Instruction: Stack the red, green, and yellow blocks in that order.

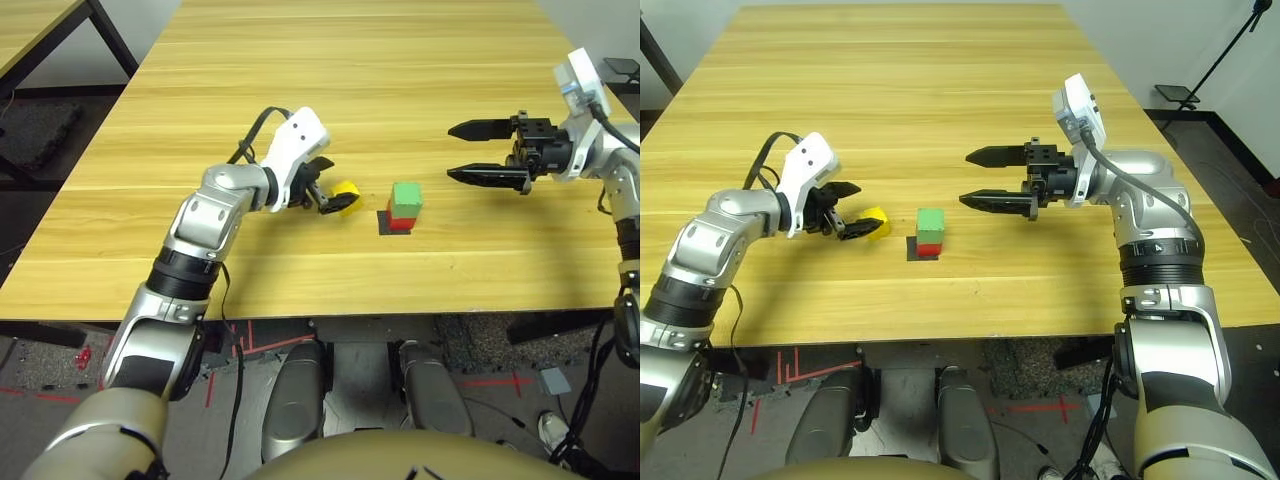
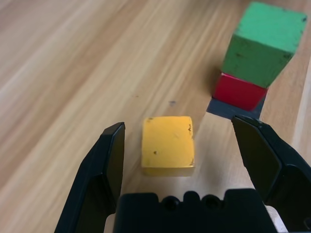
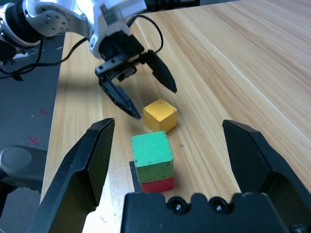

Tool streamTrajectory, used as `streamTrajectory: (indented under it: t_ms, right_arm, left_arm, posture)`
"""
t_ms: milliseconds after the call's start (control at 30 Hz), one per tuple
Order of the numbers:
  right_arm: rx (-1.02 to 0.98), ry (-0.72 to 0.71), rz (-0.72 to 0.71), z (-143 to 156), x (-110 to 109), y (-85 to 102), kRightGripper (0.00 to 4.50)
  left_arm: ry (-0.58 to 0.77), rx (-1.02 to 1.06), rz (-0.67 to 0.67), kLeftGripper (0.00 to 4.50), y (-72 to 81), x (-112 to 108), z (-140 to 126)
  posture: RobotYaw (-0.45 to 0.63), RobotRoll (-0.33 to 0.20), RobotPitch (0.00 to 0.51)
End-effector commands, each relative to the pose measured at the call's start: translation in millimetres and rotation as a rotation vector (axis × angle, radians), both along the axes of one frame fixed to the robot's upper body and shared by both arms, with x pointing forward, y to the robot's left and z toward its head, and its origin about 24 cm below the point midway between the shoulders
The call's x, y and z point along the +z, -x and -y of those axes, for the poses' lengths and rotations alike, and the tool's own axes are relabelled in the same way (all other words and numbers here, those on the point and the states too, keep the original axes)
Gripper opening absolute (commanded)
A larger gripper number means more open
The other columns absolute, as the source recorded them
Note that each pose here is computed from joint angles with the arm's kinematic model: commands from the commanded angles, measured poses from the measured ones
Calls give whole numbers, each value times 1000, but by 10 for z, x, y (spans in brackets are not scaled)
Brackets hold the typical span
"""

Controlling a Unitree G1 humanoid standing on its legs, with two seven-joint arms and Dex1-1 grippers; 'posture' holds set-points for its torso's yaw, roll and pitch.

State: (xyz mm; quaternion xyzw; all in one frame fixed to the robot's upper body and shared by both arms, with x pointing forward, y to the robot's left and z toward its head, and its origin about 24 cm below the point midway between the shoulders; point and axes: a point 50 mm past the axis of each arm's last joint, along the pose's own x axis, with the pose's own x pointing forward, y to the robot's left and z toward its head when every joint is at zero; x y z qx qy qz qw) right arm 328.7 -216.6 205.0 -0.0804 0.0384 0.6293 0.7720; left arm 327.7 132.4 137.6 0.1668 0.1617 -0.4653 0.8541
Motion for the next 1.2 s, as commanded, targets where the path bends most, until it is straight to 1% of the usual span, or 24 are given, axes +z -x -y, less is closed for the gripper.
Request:
streamTrajectory:
  t_ms: [33,133,233,333,367,400,467,500,533,667,767,833,900,1000,1200]
  right_arm:
    - [14,14,-10,-24,-21,21,4500]
    - [14,10,-14,-35,-35,29,4500]
    - [13,6,-17,-45,-44,37,4500]
    - [10,3,-16,-54,-48,40,4500]
    - [9,2,-16,-52,-52,40,4500]
    - [7,1,-17,-53,-56,41,4500]
    - [6,1,-17,-53,-64,43,4500]
    - [6,1,-18,-53,-68,45,4500]
    - [5,1,-19,-53,-71,46,4500]
    - [3,6,-28,-27,-88,63,4500]
    - [3,13,-39,-6,-105,80,4500]
    - [3,16,-48,0,-117,93,4500]
    - [0,14,-68,6,-134,112,4500]
    - [9,17,-82,2,-148,143,4500]
    - [3,20,-81,0,-139,159,4500]
  left_arm:
    - [-30,4,-18,4480,-33,-138,8]
    - [-43,13,-35,4480,-49,-221,-12]
    - [-26,39,-70,4480,-62,-314,-31]
    - [-30,49,-78,3856,-71,-387,-58]
    - [-15,59,-78,3585,-76,-391,-53]
    - [-1,67,-75,3156,-82,-382,-49]
    - [5,61,-68,2421,-74,-329,-43]
    - [11,56,-59,2129,-72,-272,-41]
    - [9,47,-57,1942,-61,-218,-44]
    - [32,-5,18,1949,-32,156,-24]
    - [23,-81,57,1949,12,460,24]
    - [32,-142,73,1949,54,623,94]
    - [53,-228,70,1949,112,774,221]
    - [72,-323,40,1949,147,843,370]
    - [57,-454,22,1949,5,784,636]
  posture:
    - [193,-88,113]
    - [189,-86,115]
    - [186,-85,114]
    - [185,-83,114]
    - [186,-83,113]
    - [187,-81,114]
    - [191,-79,114]
    - [193,-77,114]
    - [194,-77,115]
    - [200,-71,117]
    - [204,-64,117]
    - [206,-58,116]
    - [206,-56,114]
    - [203,-54,112]
    - [182,-52,112]
